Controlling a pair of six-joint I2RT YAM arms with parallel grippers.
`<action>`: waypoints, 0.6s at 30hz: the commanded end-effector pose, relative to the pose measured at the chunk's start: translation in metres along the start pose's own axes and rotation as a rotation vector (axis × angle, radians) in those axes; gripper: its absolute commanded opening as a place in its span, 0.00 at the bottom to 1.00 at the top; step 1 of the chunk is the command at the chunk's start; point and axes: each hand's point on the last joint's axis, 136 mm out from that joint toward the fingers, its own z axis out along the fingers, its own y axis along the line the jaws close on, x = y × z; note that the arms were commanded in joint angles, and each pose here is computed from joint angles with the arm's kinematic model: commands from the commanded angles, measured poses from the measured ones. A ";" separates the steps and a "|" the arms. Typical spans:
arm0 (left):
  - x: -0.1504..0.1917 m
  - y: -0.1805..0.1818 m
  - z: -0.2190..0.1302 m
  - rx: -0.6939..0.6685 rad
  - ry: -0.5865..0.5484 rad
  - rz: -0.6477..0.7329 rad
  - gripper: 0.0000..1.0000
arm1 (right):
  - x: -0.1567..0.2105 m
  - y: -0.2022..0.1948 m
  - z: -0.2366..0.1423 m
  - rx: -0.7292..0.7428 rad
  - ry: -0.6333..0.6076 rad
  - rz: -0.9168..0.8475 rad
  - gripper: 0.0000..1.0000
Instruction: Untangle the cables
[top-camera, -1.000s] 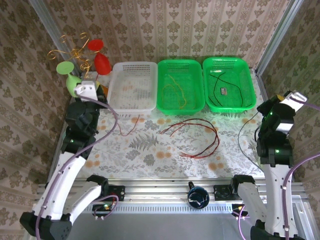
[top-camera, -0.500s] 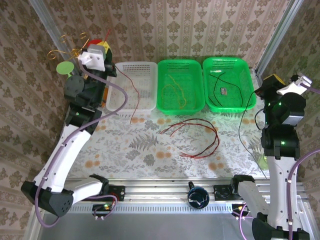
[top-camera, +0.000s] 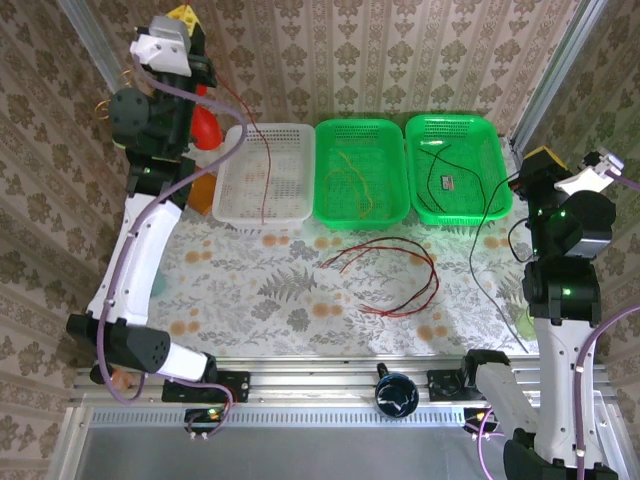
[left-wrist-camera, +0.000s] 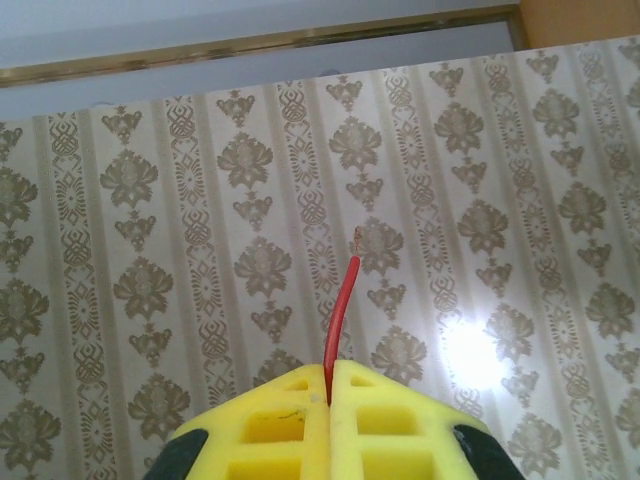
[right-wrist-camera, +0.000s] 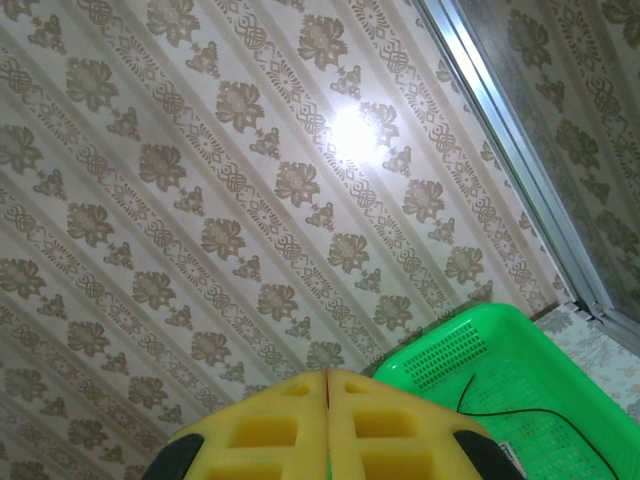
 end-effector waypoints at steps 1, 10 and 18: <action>-0.006 -0.002 0.011 0.056 -0.047 -0.021 0.00 | -0.016 0.018 -0.010 -0.066 -0.035 0.026 0.00; 0.235 -0.062 -0.017 0.286 0.412 0.006 0.00 | -0.016 0.018 -0.019 -0.073 -0.035 0.029 0.00; 0.422 -0.118 -0.121 0.397 1.010 0.021 0.00 | -0.021 0.021 -0.028 -0.074 -0.035 0.002 0.00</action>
